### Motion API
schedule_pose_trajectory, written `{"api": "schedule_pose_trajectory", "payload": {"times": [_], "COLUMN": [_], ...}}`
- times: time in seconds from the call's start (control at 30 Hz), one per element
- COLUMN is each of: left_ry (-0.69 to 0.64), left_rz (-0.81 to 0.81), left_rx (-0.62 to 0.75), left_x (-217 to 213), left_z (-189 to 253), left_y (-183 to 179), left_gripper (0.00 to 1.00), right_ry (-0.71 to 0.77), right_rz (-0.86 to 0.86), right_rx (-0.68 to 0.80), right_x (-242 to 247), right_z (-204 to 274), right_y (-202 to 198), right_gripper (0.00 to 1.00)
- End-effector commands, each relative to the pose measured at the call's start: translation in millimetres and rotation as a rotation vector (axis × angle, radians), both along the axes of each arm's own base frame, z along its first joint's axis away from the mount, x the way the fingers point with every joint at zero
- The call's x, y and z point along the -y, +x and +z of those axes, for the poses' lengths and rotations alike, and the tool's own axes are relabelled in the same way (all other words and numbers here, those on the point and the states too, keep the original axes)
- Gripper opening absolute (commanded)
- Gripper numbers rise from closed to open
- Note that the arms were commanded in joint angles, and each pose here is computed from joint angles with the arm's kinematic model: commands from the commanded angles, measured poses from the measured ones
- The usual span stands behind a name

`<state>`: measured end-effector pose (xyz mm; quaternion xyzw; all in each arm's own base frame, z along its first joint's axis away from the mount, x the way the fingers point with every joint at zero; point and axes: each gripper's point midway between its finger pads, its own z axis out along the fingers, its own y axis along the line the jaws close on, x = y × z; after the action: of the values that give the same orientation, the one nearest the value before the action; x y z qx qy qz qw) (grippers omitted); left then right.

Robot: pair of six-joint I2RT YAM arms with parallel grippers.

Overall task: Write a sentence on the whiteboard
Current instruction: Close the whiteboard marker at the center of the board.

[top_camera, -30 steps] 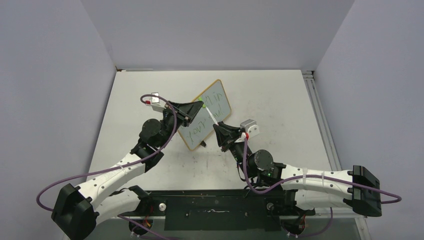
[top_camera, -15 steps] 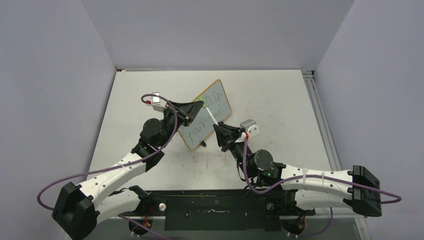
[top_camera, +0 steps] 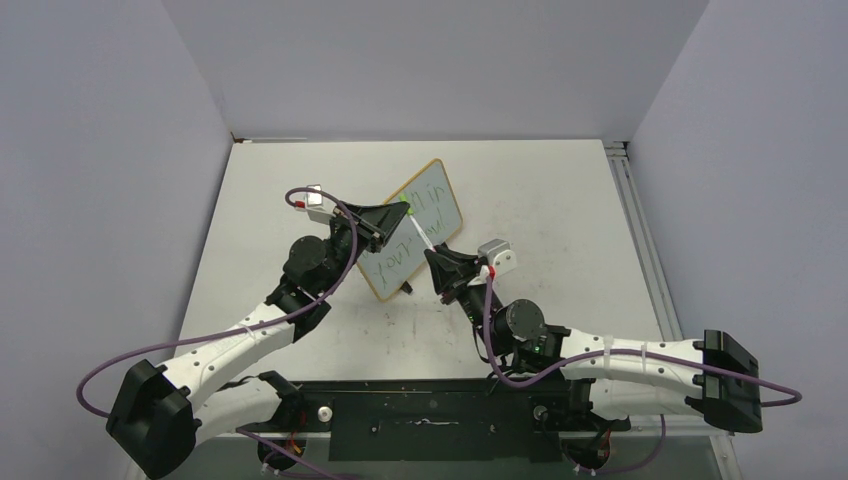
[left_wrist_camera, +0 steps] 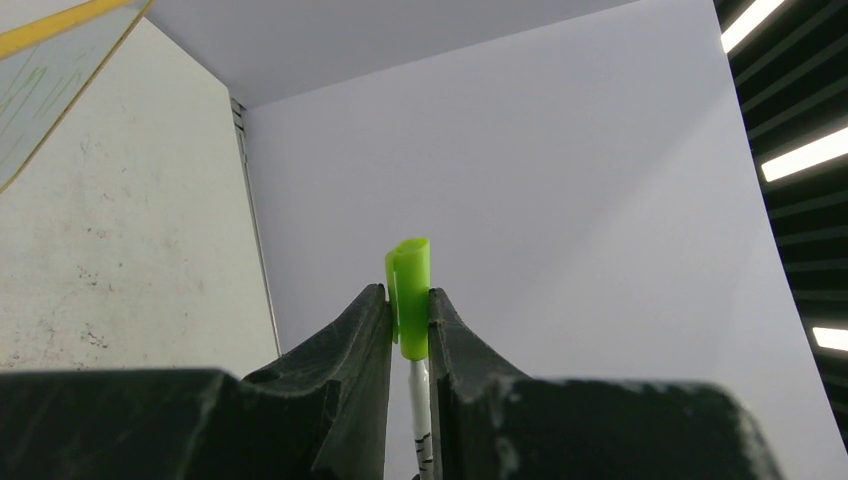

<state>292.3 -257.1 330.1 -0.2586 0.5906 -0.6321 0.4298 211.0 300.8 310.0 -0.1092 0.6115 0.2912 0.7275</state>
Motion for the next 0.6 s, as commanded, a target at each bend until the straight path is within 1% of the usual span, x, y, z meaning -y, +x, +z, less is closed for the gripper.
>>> {"api": "schedule_pose_trajectory", "payload": {"times": [0.0,0.17,0.4,0.57], "left_ry": [-0.049,-0.053,-0.052,-0.053], "left_rz": [-0.012,-0.015,-0.029,-0.038], "left_rx": [0.059,0.059,0.054,0.051], "left_x": [-0.3,-0.8,2.7,5.5], "left_z": [21.0,21.6,18.8,18.1], "left_y": [-5.6,-6.6,-9.6,-12.6], "left_gripper": [0.0,0.0,0.0,0.0], "right_ry": [0.074,0.073,0.053,0.012], "right_rz": [0.016,0.0,-0.03,-0.063], "right_rx": [0.02,0.017,0.052,0.082], "right_x": [-3.9,-1.8,-2.6,-4.3], "right_z": [22.5,21.0,27.8,28.2], "right_y": [-2.9,-0.6,4.6,14.0], "right_gripper": [0.05,0.05,0.05,0.05]}}
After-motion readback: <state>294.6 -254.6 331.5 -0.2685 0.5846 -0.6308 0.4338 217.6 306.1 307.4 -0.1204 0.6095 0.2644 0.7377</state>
